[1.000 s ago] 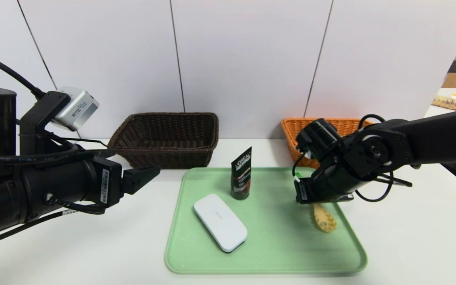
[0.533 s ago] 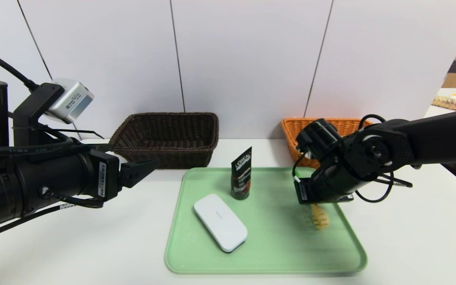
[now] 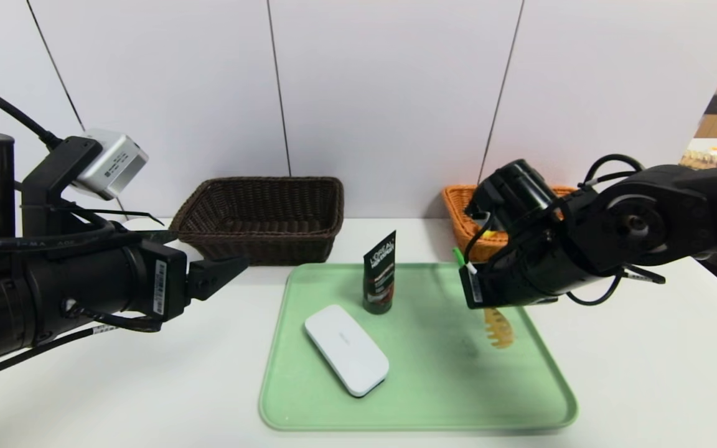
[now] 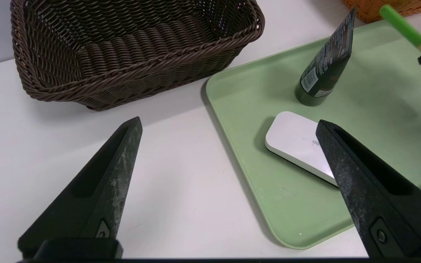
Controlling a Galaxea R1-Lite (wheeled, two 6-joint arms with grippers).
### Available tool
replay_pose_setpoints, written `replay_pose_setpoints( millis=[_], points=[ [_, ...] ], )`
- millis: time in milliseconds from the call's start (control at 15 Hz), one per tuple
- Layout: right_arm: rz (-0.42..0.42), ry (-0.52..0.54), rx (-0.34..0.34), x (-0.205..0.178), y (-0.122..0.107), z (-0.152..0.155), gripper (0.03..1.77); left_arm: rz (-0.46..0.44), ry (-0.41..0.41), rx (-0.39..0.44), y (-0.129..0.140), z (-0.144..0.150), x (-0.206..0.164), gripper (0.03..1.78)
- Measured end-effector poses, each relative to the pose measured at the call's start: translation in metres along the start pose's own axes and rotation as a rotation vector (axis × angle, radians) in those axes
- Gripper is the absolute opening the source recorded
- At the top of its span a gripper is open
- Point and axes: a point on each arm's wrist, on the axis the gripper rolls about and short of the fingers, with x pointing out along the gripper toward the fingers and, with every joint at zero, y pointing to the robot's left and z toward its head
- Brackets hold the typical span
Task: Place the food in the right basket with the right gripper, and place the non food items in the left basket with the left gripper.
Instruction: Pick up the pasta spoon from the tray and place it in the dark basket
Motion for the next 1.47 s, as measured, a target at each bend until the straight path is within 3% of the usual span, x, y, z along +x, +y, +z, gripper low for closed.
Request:
replay_pose_setpoints(
  millis=[267, 667, 1133, 1333, 1467],
  points=[
    [0.12, -0.214, -0.014, -0.062, 0.022, 0.025, 0.08, 0.0, 0.008, 0.001, 0.0, -0.003, 0.0, 1.69],
    [0.295, -0.561, 0.043, -0.135, 0.043, 0.074, 0.08, 0.002, 0.024, 0.004, 0.0, -0.007, 0.001, 1.69],
    [0.484, -1.005, 0.135, -0.084, 0.104, 0.128, 0.08, 0.036, 0.031, 0.008, 0.001, -0.01, 0.001, 1.69],
    [0.501, -1.067, 0.145, -0.043, 0.123, 0.134, 0.08, 0.038, 0.035, 0.006, 0.002, -0.012, 0.001, 1.69],
    [0.493, -1.08, 0.102, -0.018, 0.131, 0.133, 0.08, 0.043, 0.037, 0.006, 0.002, -0.012, 0.002, 1.69]
  ],
)
